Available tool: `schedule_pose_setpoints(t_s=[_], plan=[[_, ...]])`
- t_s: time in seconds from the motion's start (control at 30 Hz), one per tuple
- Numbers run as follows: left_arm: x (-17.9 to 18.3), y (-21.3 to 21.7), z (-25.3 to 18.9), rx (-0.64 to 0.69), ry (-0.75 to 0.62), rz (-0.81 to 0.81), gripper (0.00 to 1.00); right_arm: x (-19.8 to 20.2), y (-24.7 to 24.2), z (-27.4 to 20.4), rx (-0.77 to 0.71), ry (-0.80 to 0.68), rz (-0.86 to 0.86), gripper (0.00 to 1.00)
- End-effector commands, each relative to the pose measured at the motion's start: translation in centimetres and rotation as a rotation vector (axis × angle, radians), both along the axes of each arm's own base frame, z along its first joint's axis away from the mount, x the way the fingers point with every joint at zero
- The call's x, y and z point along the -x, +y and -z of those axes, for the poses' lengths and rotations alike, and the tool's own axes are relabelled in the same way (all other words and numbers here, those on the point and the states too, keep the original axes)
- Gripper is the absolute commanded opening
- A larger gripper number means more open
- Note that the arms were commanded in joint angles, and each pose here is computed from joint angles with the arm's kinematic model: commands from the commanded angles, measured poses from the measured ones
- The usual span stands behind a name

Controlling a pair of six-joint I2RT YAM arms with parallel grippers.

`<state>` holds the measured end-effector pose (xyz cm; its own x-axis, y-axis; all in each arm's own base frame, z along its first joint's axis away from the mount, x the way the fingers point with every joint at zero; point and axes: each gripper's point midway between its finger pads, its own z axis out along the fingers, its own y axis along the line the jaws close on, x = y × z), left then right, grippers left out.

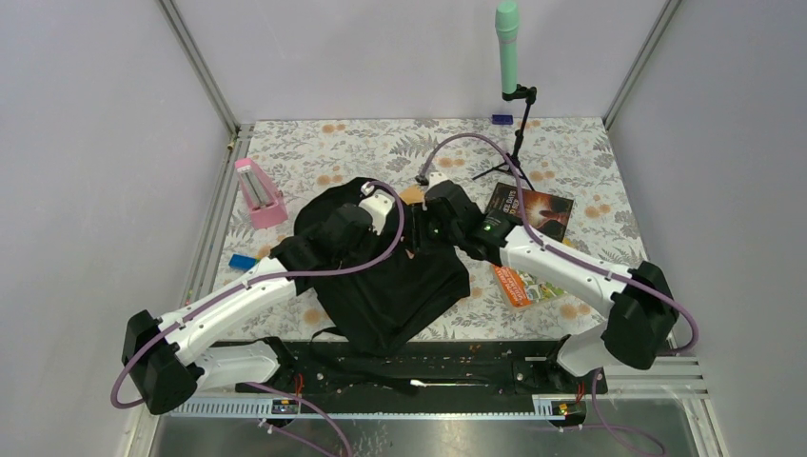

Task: Pack the student bag
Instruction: Place the stationery in the student bag.

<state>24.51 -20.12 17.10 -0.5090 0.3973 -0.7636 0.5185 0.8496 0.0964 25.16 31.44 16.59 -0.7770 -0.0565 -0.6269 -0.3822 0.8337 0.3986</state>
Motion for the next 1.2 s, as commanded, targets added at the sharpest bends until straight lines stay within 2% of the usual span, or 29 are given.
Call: schedule_pose_setpoints(t_s=[0.0, 0.23, 0.7, 0.9, 1.17], plan=[[-0.8, -1.5, -2.9, 0.099, -0.043, 0.014, 0.00, -0.5, 4.5, -2.6, -0.119, -0.047, -0.066, 0.30], [-0.9, -1.5, -2.8, 0.098, -0.040, 0.010, 0.00, -1.4, 7.6, -2.8, -0.163, -0.066, -0.100, 0.30], [-1.2, -1.0, -3.0, 0.099, -0.044, -0.018, 0.00, -2.3, 8.7, -0.4, -0.151, -0.051, -0.081, 0.29], [-1.5, -0.6, -3.1, 0.100, -0.052, -0.036, 0.00, -0.8, 7.7, 2.2, -0.090, -0.008, -0.114, 0.29], [-1.7, -0.4, -3.0, 0.097, -0.049, -0.049, 0.00, 1.2, 6.4, 2.6, -0.063, 0.003, -0.181, 0.33]])
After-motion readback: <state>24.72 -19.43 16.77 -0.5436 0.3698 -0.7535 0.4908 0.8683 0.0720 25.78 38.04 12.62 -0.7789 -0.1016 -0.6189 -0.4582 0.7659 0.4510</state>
